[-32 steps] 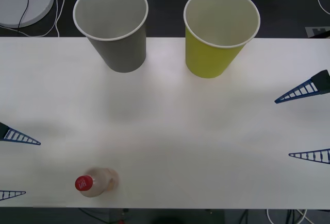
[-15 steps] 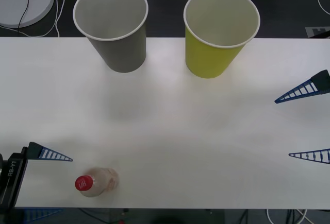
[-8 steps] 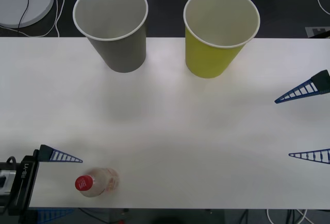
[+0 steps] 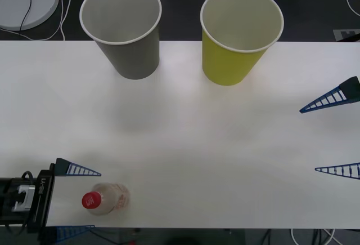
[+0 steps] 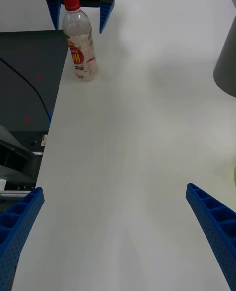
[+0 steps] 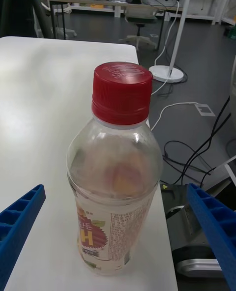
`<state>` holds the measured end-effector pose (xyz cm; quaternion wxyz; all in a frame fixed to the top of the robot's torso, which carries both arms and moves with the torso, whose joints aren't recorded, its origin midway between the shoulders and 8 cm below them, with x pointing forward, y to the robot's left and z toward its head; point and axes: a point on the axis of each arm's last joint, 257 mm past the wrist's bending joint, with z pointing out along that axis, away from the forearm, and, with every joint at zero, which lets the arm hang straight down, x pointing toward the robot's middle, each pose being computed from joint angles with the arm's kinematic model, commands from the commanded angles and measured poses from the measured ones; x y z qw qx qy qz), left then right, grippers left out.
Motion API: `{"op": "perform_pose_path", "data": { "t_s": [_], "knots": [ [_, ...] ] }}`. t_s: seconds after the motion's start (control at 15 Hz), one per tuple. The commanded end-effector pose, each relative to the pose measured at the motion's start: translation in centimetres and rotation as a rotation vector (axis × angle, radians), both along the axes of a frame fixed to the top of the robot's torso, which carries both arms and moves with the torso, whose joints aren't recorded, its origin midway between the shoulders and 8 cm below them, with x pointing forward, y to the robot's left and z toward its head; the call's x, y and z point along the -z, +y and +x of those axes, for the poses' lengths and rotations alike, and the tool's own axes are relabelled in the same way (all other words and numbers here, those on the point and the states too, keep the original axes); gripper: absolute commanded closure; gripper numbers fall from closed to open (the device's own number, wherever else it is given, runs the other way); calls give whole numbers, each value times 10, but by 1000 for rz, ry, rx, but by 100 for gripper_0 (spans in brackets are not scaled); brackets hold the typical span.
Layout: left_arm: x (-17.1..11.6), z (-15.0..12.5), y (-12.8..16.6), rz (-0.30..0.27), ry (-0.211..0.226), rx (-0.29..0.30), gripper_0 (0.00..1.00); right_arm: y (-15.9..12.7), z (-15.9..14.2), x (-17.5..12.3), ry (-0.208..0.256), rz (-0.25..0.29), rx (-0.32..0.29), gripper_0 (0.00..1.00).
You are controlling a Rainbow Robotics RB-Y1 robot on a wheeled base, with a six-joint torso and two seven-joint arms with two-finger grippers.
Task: Put the can into the green bin and the plastic bottle into the gray bin
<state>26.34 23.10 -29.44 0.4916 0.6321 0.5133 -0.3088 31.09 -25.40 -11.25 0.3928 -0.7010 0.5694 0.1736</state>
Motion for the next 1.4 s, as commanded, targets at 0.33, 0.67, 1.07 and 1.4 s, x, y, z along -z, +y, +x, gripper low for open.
{"op": "perform_pose_path", "data": {
  "t_s": [0.33,0.67,1.07,1.4],
  "knots": [
    [3,0,-16,-11,7,9,0,0,0,0,0,0,0,0],
    [5,1,-33,-45,14,9,0,0,0,0,0,0,0,0],
    [4,1,-40,-57,8,14,19,0,0,0,0,0,0,0],
    [4,-1,-41,-53,0,29,100,0,0,0,0,0,0,0]
  ]
}}
